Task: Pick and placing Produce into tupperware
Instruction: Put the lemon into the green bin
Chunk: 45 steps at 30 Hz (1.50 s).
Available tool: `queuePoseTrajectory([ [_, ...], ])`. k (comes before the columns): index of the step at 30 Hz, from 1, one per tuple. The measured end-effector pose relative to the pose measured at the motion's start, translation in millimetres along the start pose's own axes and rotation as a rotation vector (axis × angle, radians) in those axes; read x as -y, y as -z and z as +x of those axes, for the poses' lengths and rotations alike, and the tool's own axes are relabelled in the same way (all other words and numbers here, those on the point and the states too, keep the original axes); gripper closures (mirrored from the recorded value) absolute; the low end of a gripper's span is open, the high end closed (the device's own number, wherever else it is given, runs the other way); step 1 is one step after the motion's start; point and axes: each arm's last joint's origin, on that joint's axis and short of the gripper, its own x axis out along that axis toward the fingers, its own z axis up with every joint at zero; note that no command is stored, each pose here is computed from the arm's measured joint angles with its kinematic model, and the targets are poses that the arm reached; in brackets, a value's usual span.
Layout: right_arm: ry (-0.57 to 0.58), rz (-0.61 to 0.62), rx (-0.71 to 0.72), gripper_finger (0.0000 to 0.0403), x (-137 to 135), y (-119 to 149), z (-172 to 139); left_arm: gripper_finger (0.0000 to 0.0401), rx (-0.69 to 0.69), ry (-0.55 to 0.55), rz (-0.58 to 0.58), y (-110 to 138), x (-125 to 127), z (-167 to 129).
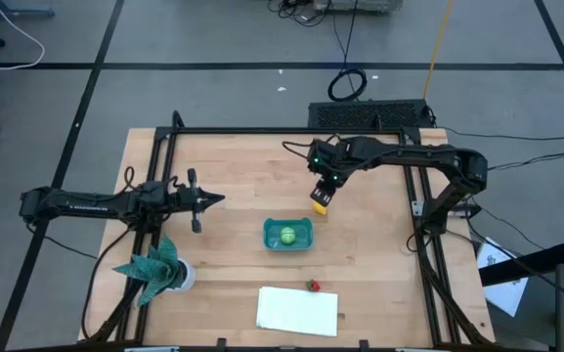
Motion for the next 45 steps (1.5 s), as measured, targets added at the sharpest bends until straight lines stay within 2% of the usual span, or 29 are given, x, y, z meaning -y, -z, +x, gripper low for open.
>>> queuePoseTrajectory([
  [6, -0.008, -0.048, -0.004, 0.0203, -9, 3, 1, 0.0400, -0.007, 0.001, 0.000, 1, 0, 0],
  [10, -0.007, 0.030, -0.005, 0.0142, -8, 3, 1, 0.0400, -0.007, 0.001, 0.000, 1, 0, 0],
  [13, 0.006, 0.088, -0.013, 0.0120, -4, 3, 0, 0.0400, -0.006, 0.001, 0.000, 1, 0, 0],
  [25, 0.025, 0.179, -0.056, 0.0119, 3, 13, 16, 0.0400, -0.013, 0.002, 0.000, 1, 0, 0],
  [33, -0.069, 0.236, -0.045, 0.0119, 5, 19, 35, 0.0400, -0.015, 0.002, 0.002, 1, 0, 0],
  [45, -0.071, 0.243, -0.023, 0.0119, 6, 19, 47, 0.0400, -0.015, 0.002, 0.014, 1, 0, 0],
])
